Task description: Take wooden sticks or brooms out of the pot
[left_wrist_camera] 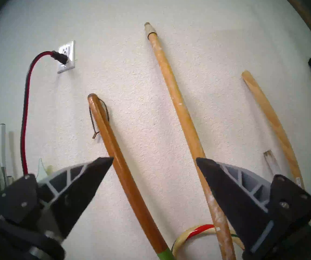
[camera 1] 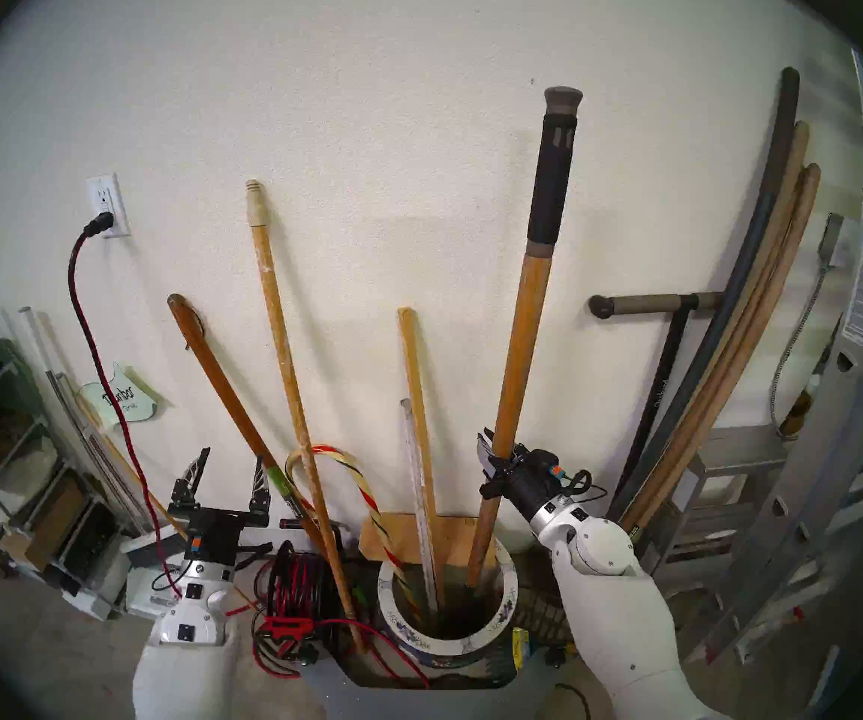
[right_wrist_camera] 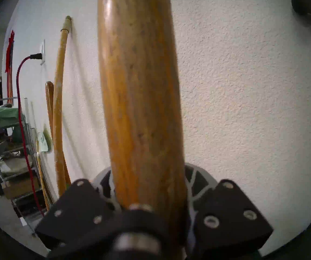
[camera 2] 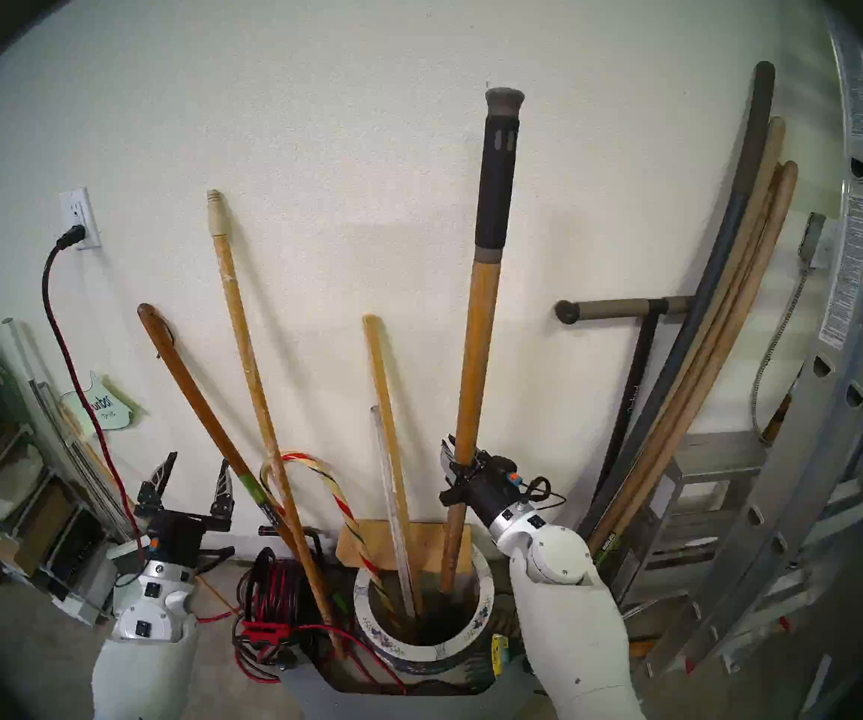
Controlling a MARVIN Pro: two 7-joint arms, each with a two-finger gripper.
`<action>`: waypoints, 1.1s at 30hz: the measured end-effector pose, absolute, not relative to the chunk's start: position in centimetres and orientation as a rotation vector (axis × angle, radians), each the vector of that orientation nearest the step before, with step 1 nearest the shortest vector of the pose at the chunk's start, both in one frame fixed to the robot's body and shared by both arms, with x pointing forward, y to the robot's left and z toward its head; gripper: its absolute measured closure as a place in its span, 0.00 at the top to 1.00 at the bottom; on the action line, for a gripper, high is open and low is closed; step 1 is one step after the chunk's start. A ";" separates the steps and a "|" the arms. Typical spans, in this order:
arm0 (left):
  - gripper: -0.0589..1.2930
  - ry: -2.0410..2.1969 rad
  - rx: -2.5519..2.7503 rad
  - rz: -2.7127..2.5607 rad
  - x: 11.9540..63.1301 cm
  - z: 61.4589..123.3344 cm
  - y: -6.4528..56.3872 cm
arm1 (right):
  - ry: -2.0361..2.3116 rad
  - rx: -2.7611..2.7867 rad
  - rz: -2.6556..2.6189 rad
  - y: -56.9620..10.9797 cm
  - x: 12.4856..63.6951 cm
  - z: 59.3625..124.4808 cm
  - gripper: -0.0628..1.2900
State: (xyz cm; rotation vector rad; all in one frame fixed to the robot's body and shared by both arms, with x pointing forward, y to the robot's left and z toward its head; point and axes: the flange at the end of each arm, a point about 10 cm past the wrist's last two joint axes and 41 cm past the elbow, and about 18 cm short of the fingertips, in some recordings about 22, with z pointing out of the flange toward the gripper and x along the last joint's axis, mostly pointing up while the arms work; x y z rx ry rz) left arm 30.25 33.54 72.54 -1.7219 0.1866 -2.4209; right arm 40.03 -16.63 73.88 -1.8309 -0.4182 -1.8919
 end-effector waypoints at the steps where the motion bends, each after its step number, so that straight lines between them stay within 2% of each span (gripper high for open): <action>1: 0.97 0.194 -1.729 -2.436 30.4 72.8 33.6 | -0.420 -1.829 -1.890 -16.7 40.0 73.9 0.35; 33: 0.97 0.723 -1.879 -2.868 35.0 78.7 28.5 | -0.448 -1.781 -1.870 -16.4 39.6 73.7 0.34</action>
